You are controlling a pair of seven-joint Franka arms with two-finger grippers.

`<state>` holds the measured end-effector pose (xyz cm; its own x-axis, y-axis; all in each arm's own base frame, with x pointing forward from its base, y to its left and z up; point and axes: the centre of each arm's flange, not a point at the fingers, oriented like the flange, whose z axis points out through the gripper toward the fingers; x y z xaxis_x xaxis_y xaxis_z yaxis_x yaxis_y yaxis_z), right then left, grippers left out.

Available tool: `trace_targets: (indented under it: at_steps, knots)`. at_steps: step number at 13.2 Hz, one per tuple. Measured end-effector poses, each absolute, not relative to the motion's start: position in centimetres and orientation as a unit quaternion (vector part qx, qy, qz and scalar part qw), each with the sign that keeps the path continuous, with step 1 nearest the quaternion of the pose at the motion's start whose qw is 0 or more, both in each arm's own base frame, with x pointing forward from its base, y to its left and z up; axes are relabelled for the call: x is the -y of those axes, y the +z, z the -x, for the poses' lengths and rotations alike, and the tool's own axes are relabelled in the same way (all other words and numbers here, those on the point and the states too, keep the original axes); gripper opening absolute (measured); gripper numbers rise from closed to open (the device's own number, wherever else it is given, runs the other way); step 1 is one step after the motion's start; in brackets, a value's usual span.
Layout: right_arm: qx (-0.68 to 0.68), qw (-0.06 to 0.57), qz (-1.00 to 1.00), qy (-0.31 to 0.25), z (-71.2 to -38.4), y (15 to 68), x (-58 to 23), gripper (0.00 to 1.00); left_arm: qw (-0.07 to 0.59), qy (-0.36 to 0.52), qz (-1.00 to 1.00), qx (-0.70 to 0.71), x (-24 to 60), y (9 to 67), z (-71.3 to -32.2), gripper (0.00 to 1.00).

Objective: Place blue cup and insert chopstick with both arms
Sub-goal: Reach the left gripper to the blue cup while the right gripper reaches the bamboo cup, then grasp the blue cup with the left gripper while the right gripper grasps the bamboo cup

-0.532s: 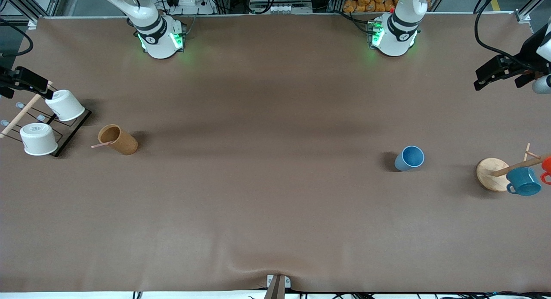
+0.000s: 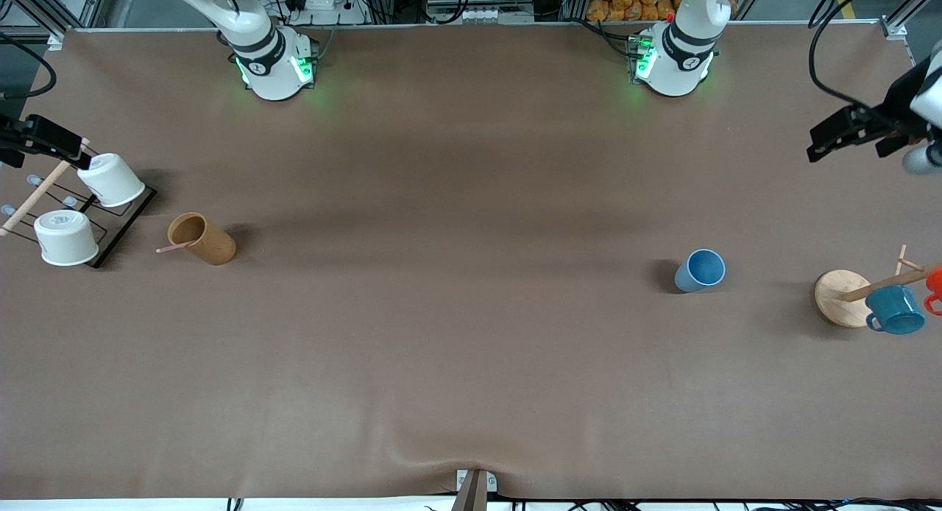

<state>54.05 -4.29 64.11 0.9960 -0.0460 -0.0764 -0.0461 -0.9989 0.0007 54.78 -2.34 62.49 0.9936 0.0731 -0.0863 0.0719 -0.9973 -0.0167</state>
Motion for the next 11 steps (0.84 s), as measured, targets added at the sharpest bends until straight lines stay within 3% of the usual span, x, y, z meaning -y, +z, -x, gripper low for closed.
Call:
trace_targets:
  at_steps: [6,11]
  knots:
    - [-0.023,0.003,0.996,0.082,-53.9,59.9,4.3,1.0,0.0,0.075,0.996,0.05,0.1,50.4,-60.4,1.0]
    - [-0.021,0.004,0.994,0.111,-54.1,53.4,4.1,1.0,-0.003,0.064,0.997,0.035,0.0,40.6,-59.5,1.0]
